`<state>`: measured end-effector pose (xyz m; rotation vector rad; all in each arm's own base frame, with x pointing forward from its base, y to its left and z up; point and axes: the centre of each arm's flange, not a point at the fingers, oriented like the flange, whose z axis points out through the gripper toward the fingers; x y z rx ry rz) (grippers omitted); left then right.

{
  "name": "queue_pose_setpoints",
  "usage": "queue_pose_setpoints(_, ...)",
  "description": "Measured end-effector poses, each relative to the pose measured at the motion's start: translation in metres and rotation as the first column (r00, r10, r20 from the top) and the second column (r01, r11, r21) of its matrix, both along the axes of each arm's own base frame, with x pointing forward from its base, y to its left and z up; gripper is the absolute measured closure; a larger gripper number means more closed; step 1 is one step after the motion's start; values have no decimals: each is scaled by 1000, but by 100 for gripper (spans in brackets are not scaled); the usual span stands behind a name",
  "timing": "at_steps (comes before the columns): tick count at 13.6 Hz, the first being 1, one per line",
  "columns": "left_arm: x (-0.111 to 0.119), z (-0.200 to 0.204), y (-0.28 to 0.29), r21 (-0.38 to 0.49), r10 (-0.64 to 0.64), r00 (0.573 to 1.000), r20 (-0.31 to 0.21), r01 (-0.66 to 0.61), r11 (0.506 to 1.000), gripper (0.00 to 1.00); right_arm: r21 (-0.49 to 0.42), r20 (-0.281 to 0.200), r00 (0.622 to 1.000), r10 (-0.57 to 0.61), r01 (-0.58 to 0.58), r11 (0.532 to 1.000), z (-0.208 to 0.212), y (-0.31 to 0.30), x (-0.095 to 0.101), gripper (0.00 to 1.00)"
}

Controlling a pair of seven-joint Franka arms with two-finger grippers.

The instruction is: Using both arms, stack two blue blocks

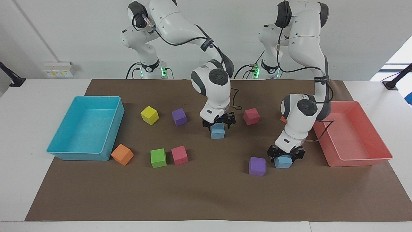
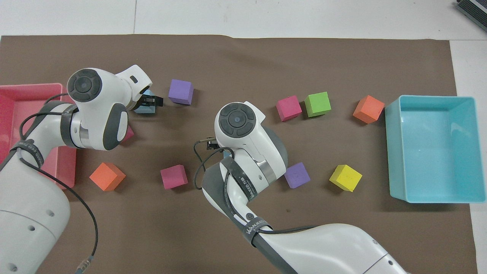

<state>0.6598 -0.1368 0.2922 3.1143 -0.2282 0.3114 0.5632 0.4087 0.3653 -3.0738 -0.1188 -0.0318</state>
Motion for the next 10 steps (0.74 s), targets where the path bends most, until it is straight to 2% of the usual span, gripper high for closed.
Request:
queue_pose_setpoints(3,0,0,0,0,0,1000,1,0,1000,0,7,13,1000,-15,15,1000,34,-14,1,0)
queue_pose_setpoints(7,0,1,-1,-15,67,998,0,-67,998,0,14,20,998,-64,64,998,99,-67,11,0)
queue_pose_setpoints(9,0,2,-3,-18,80,997,0,-80,997,0,31,-3,997,-75,75,997,120,-95,14,0)
queue_pose_setpoints(10,0,2,-3,-19,85,996,-1,-85,996,0,76,-34,995,-89,91,993,124,-108,16,0)
